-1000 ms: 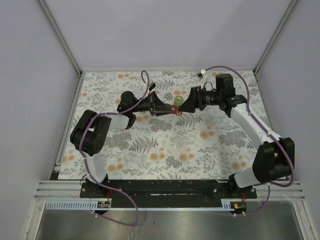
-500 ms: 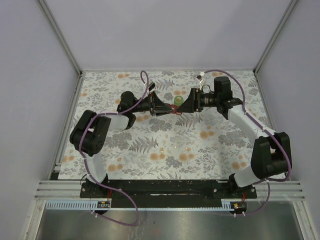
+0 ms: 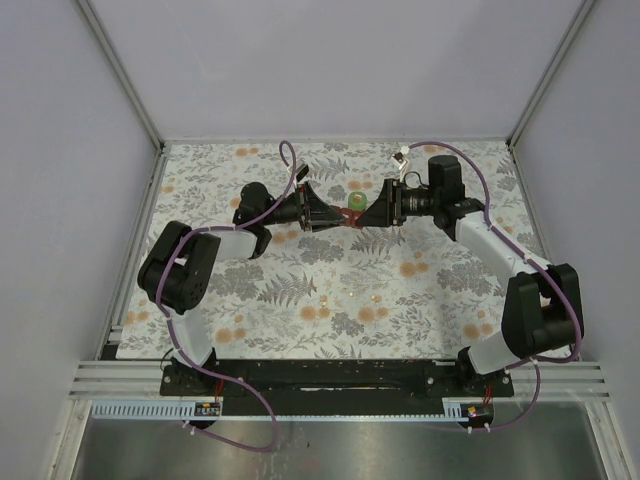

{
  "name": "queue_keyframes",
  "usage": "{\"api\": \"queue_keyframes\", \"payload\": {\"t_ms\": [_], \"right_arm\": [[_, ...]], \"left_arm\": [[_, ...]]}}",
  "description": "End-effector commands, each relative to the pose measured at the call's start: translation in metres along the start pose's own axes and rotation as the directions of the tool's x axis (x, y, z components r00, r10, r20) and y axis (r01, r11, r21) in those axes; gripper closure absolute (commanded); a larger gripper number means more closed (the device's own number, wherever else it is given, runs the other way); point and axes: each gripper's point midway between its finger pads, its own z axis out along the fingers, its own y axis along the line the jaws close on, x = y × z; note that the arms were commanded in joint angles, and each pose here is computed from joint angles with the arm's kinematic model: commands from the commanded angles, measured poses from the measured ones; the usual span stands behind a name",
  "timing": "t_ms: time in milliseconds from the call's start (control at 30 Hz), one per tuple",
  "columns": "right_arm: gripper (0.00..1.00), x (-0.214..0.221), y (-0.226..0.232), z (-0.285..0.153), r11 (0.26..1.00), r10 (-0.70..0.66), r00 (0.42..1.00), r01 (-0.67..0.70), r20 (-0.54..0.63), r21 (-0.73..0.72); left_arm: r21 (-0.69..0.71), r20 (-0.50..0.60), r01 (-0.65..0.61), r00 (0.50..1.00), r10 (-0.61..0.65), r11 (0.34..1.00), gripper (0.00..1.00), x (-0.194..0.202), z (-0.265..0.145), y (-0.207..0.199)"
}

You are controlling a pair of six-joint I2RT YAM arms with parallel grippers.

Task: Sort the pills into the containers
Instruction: Close the pill container at the center of the board.

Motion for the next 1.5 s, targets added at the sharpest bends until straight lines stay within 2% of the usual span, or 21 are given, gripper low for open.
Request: {"api": "queue_keyframes", "payload": {"t_ms": [0,267,533,700,900,1100,1267,1467], "right_arm": [[0.49,-0.004,0.012,0.000,0.998,-0.049,0.999,0.050,0.012,-0.048],[0.50,0.000,0.019,0.005,0.995,-0.071,0.997,0.071,0.000,-0.068],[0.47,0.005,0.021,0.010,0.994,-0.075,0.997,0.074,-0.017,-0.079],[0.55,0.005,0.023,0.009,0.994,-0.081,0.997,0.079,-0.020,-0.080],[0.73,0.005,0.026,0.008,0.993,-0.088,0.996,0.086,-0.021,-0.086],[0.79,0.003,0.031,0.007,0.992,-0.073,0.997,0.070,-0.028,-0.107],[0.83,0.001,0.037,0.007,0.990,-0.034,0.999,0.030,-0.032,-0.135],[0.86,-0.007,0.042,0.003,0.986,-0.055,0.998,0.054,-0.005,-0.155]], "left_arm": [[0.041,0.027,-0.090,0.996,0.089,0.995,1.00,-0.004,-0.001,-0.020],[0.057,0.026,-0.088,0.996,0.087,0.994,1.00,-0.003,0.001,-0.023],[0.063,0.025,-0.083,0.996,0.082,0.995,1.00,-0.002,0.003,-0.022],[0.065,0.022,-0.084,0.996,0.083,0.994,1.00,-0.001,0.003,-0.023],[0.058,0.021,-0.079,0.997,0.077,0.995,1.00,-0.001,0.004,-0.020],[0.057,0.002,-0.094,0.996,0.094,0.994,1.00,0.001,0.004,-0.018],[0.081,-0.020,-0.139,0.990,0.141,0.987,0.80,0.005,0.003,-0.020],[0.084,-0.040,-0.145,0.988,0.149,0.986,0.57,0.008,0.001,-0.014]]}}
